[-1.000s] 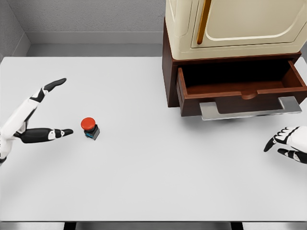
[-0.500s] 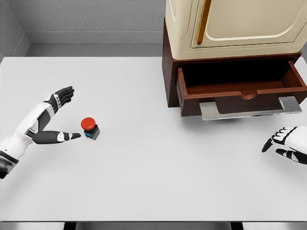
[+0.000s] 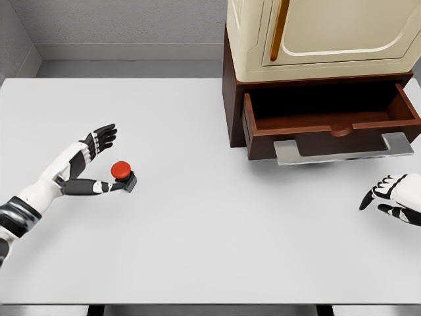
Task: Put the switch into the drawer with left arm, and close the drawer with right arm
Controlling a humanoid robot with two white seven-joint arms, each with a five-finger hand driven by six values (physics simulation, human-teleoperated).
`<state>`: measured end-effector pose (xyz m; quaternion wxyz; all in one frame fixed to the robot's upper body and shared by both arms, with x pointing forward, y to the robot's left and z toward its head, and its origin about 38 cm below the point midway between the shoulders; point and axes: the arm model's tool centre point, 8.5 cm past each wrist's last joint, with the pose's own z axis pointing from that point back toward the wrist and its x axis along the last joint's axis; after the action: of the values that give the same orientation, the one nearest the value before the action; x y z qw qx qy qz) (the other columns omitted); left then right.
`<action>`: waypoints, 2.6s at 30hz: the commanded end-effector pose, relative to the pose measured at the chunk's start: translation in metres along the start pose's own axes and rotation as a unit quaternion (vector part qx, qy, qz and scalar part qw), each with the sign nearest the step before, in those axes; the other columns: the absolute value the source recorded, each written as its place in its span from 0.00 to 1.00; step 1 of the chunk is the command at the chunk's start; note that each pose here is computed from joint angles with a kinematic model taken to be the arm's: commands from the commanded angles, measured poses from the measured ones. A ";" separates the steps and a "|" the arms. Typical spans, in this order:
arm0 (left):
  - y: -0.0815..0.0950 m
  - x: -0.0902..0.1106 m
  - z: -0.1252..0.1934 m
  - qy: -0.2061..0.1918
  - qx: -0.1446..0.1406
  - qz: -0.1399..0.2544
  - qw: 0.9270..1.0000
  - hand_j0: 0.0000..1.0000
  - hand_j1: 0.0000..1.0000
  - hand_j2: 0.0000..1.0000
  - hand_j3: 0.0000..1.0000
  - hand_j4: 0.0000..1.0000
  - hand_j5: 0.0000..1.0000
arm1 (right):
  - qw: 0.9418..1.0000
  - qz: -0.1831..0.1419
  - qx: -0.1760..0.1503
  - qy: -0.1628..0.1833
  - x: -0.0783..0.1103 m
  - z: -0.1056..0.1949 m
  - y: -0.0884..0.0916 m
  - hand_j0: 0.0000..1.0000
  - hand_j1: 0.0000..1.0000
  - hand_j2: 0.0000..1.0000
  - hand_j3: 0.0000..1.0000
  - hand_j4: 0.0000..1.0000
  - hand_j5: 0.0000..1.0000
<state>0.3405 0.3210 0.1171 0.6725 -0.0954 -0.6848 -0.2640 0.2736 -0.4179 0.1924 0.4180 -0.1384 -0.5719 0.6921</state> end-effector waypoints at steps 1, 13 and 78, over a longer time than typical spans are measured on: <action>-0.001 -0.011 0.000 0.013 0.003 0.012 1.000 1.00 1.00 1.00 1.00 1.00 1.00 | 1.000 -0.003 -0.001 0.000 0.000 0.000 0.000 0.51 0.51 0.51 0.51 0.51 0.51; -0.017 -0.026 -0.011 0.032 -0.020 0.019 0.999 1.00 1.00 1.00 1.00 1.00 1.00 | 1.000 -0.004 -0.001 0.000 0.000 0.000 0.000 0.50 0.50 0.50 0.50 0.50 0.50; -0.029 0.058 -0.053 -0.074 -0.036 -0.127 0.988 0.46 0.46 0.46 0.46 0.46 0.46 | 1.000 -0.002 -0.004 0.001 -0.001 0.001 -0.003 0.46 0.46 0.46 0.46 0.46 0.46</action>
<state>0.3689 0.2595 0.1625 0.5829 -0.0571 -0.7281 -0.3562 0.2743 -0.4188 0.1939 0.4185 -0.1398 -0.5729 0.6907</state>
